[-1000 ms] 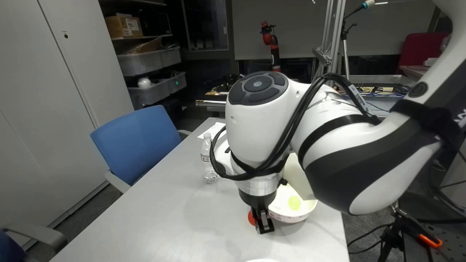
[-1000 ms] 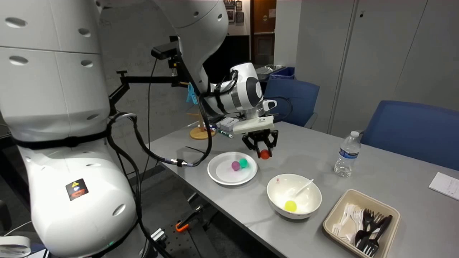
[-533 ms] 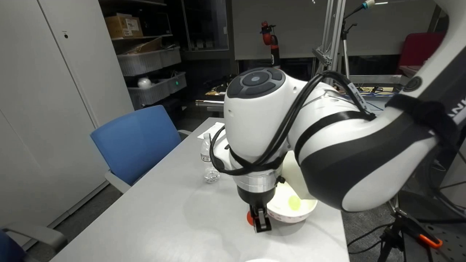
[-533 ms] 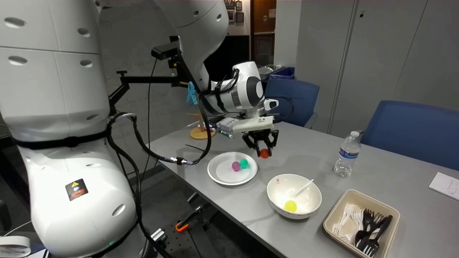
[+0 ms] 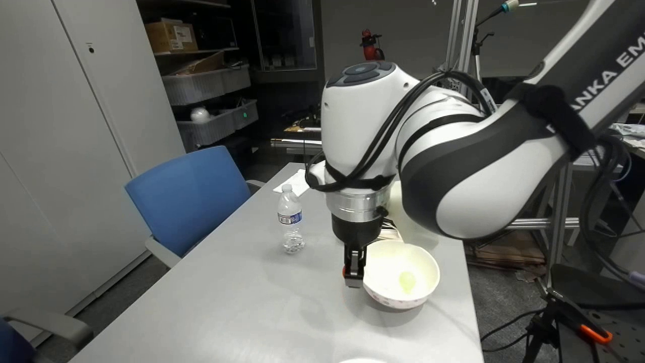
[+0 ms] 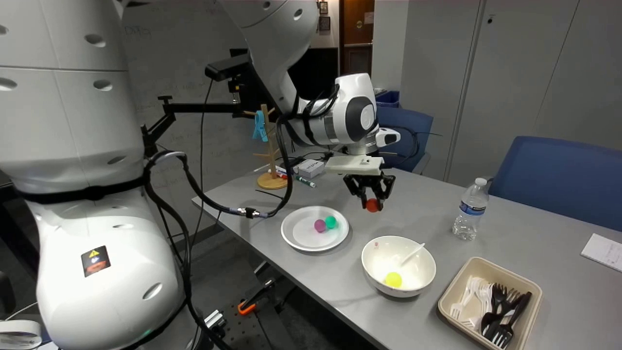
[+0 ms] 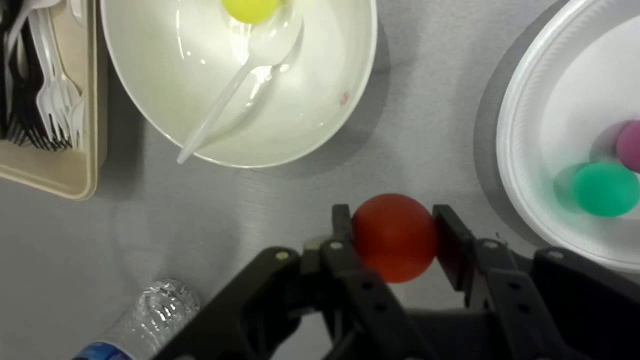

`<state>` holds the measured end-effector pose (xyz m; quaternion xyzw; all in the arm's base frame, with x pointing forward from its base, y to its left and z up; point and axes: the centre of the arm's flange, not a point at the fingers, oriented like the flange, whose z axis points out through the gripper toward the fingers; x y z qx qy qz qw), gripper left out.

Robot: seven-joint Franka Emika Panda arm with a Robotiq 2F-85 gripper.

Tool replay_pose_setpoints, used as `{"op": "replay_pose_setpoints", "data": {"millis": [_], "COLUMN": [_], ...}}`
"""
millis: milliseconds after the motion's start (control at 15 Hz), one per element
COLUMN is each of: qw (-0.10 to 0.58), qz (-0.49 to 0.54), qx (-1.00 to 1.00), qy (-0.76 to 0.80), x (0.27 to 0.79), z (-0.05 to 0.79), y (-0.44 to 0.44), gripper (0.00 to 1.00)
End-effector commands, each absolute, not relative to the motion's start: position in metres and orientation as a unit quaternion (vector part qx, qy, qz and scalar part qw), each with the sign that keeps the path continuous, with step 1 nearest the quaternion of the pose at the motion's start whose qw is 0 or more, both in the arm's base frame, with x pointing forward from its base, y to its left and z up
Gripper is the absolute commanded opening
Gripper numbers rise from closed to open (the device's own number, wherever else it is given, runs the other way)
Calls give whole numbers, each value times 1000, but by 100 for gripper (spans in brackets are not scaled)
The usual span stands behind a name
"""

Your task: Pick the red ball and put it in the bowl

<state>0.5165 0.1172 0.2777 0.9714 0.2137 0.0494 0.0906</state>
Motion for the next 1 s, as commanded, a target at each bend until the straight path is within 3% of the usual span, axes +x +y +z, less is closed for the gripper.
{"op": "replay_pose_setpoints", "data": {"millis": [0,400,467,933], "qw": [90,95,91,90], "qz": [58,73,65,66], "qx": [981,988,987,989], "qy": [160,92,113,99], "x": [515,516,519,519], "z": [289,292,285,285], "y": [110,108,108,108], "gripper": [19,19,44,44]}}
